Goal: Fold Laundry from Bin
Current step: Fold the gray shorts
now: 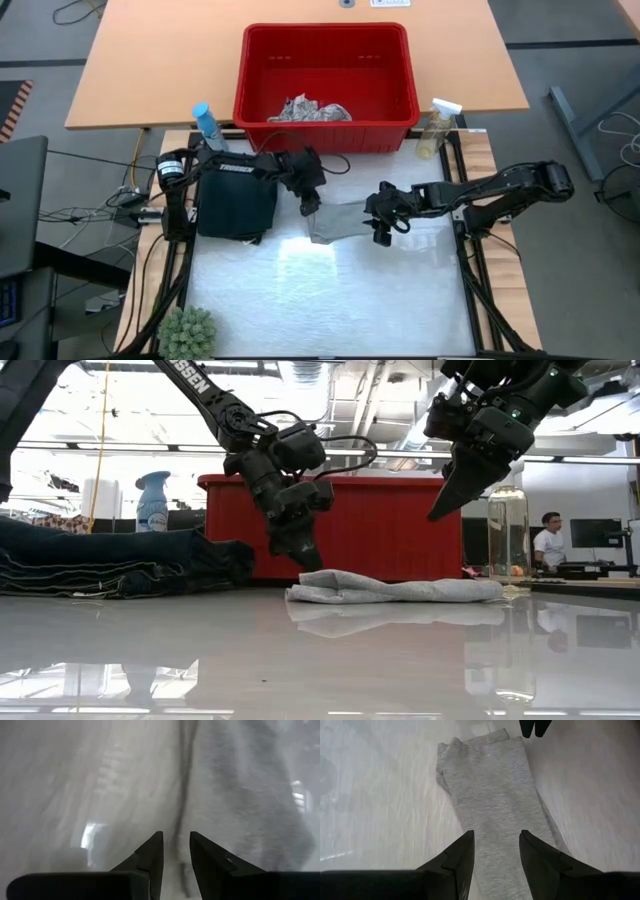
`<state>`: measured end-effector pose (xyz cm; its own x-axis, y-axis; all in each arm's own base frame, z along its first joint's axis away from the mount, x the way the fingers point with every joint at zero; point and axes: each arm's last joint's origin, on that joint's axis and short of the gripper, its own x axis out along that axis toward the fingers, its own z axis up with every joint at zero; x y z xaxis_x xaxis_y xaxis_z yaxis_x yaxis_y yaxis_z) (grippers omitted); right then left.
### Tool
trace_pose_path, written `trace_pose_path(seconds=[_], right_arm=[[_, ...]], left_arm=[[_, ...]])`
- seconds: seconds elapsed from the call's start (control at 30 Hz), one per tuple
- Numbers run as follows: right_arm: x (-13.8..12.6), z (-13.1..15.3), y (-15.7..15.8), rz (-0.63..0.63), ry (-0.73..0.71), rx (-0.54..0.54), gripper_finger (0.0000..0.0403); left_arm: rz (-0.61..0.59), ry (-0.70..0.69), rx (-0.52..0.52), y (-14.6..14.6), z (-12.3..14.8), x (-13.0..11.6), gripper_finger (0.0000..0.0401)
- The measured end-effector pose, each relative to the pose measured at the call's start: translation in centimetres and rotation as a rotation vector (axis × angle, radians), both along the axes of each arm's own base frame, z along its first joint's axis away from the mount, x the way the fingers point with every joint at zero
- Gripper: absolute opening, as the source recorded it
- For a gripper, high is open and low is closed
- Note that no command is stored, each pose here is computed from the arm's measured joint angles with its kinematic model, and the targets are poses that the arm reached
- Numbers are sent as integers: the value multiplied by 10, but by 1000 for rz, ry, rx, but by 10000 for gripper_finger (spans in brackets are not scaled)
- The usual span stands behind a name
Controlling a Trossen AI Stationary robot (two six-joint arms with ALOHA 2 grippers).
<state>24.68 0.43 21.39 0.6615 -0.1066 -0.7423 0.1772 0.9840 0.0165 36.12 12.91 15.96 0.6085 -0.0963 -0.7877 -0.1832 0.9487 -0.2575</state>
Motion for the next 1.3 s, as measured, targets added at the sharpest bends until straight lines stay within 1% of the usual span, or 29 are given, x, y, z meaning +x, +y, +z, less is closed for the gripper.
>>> trace_pose_path(seconds=[0.1,0.27,0.43,0.53,0.67,0.8,1.03,1.17,1.3], right_arm=[[0,0,0,0,0,0,178],[0,0,1,2,1,0,178],[0,0,2,6,4,-1,178],[-1,-1,1,5,10,-1,178],[-1,-1,1,6,9,-1,178],[-1,-1,1,7,12,-2,175],[-1,-1,1,8,15,-3,169],[-1,-1,1,-1,15,-7,165],[-1,-1,-4,-91,9,-54,160]], left_arm=[[-8,6,-21,-1,0,-1,83],[-19,33,-45,-4,-12,2,83],[-31,40,-56,-7,-18,5,83],[-33,41,-88,-8,-18,4,79],[-45,50,-86,-9,-19,3,52],[-50,43,-89,-9,-18,4,11],[-48,45,-108,-13,-18,5,1],[-11,52,-161,-15,-6,3,0],[-11,63,-166,-20,15,2,0]])
